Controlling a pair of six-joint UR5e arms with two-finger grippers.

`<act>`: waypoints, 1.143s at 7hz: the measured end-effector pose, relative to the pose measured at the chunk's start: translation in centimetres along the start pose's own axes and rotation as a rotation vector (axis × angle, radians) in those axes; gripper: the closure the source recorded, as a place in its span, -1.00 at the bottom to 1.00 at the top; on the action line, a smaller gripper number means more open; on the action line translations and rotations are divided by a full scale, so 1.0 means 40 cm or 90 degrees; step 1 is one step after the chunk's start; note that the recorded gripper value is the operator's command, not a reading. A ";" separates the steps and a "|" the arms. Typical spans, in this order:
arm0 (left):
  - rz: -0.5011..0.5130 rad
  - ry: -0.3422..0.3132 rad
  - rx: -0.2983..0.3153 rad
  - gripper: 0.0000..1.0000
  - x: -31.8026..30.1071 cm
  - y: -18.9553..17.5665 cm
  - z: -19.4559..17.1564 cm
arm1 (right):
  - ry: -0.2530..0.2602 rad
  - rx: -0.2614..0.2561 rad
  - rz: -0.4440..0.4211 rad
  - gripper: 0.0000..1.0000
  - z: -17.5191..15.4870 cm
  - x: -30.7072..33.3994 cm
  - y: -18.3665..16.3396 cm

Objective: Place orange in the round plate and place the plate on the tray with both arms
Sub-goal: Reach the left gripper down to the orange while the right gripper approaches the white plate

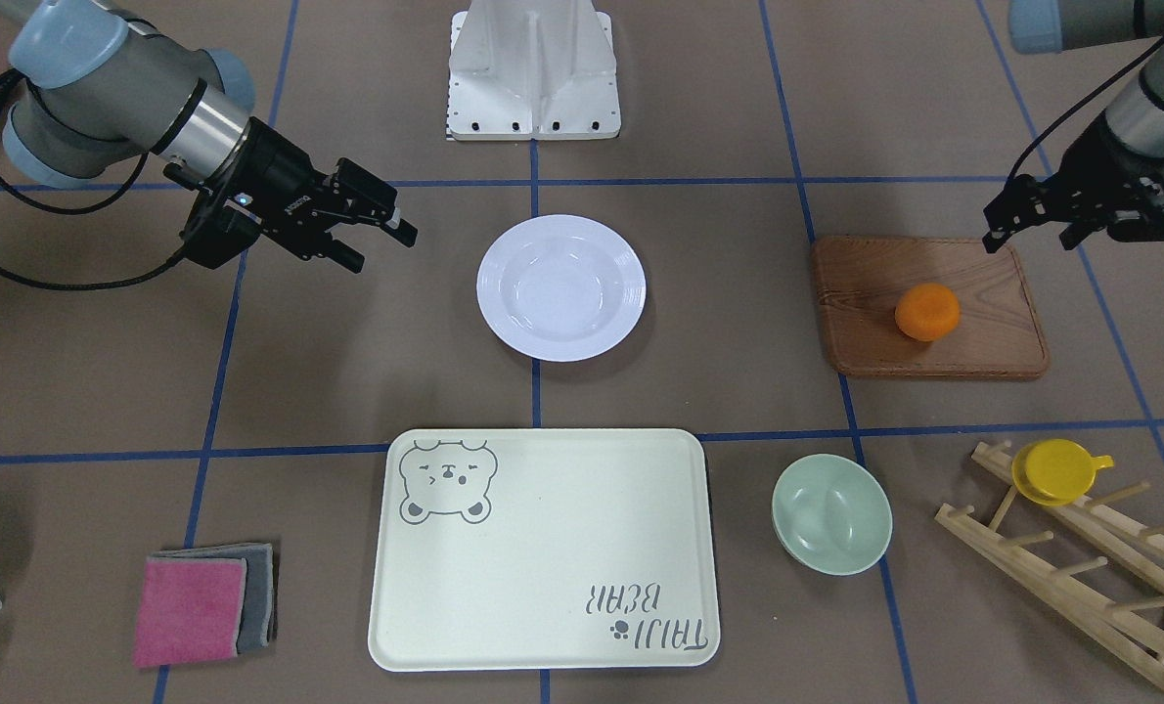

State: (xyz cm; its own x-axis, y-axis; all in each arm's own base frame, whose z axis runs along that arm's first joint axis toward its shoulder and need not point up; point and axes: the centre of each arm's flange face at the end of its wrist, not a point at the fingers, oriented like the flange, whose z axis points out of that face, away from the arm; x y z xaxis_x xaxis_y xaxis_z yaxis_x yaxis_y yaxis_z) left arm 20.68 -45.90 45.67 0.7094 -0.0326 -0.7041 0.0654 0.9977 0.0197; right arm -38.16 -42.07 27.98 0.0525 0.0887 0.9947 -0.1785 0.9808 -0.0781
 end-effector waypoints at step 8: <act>-0.026 0.004 -0.016 -0.96 0.032 -0.050 0.216 | -0.027 -0.001 -0.011 -1.00 0.078 -0.032 0.087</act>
State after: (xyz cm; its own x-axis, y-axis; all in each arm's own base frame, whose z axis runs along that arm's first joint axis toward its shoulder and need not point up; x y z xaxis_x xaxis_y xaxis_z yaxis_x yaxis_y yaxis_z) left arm 27.52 -48.47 50.87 0.7022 -0.0726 -0.7082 0.0764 0.9967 -0.0264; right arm -41.92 -39.29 26.64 0.0145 0.0644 0.9978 -0.1765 0.9824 -0.0608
